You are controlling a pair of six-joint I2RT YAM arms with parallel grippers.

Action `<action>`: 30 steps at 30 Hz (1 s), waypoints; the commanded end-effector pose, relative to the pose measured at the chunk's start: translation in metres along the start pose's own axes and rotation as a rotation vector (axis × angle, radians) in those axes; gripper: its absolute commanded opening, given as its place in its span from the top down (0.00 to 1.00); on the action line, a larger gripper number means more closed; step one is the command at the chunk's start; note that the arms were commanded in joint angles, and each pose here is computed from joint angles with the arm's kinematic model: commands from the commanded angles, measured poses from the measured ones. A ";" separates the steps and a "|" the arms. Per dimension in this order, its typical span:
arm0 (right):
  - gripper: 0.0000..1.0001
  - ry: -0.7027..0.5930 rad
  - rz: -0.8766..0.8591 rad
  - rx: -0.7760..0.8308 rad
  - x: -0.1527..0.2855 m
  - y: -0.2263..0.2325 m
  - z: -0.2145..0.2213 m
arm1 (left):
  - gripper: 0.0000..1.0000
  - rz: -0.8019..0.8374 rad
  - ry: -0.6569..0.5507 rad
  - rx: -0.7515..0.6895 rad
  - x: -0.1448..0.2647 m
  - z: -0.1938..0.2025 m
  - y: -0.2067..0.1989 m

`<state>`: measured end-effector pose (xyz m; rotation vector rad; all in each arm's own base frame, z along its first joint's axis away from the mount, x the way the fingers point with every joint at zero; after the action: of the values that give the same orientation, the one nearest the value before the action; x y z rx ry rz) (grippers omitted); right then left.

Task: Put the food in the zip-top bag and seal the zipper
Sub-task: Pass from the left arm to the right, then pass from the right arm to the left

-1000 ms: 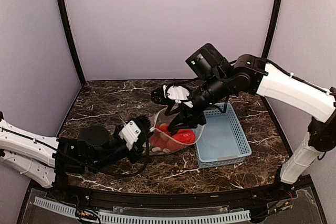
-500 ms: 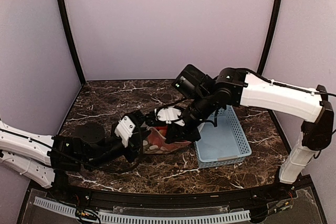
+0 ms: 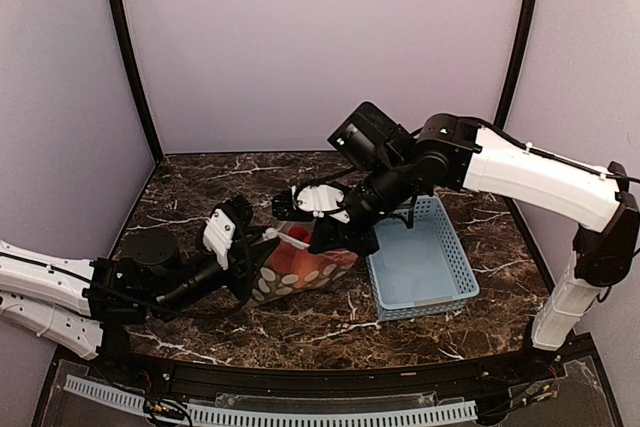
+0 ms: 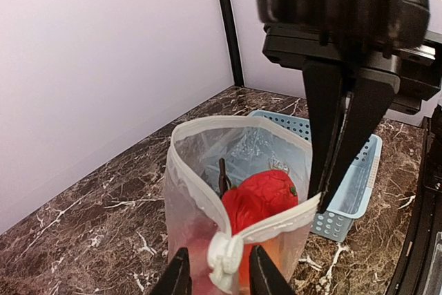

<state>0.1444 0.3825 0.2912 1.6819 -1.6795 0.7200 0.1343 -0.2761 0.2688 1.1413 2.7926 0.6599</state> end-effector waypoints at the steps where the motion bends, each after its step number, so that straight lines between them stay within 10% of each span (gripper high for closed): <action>1: 1.00 -0.027 -0.014 0.014 0.002 0.002 -0.009 | 0.73 0.003 -0.012 0.007 0.000 0.005 0.004; 24: 1.00 -0.026 0.006 0.005 -0.001 -0.003 -0.010 | 0.98 0.068 -0.033 0.047 -0.006 0.014 0.000; 30: 0.77 -0.087 0.034 0.033 0.014 -0.008 -0.032 | 0.99 0.080 -0.023 0.000 0.001 0.005 0.007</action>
<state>0.1478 0.3869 0.2933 1.6774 -1.6866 0.7210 0.1406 -0.2749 0.2533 1.2561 2.7697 0.6278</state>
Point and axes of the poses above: each gripper's point midway between its finger pads, its own x axis back along the fingers, its own y axis along the line the jaws close on, z = x × y, the point moved 5 cm from there along x, back along the fingers, and after that the axes turned 15 degrees about -x, right-handed, at the moved point
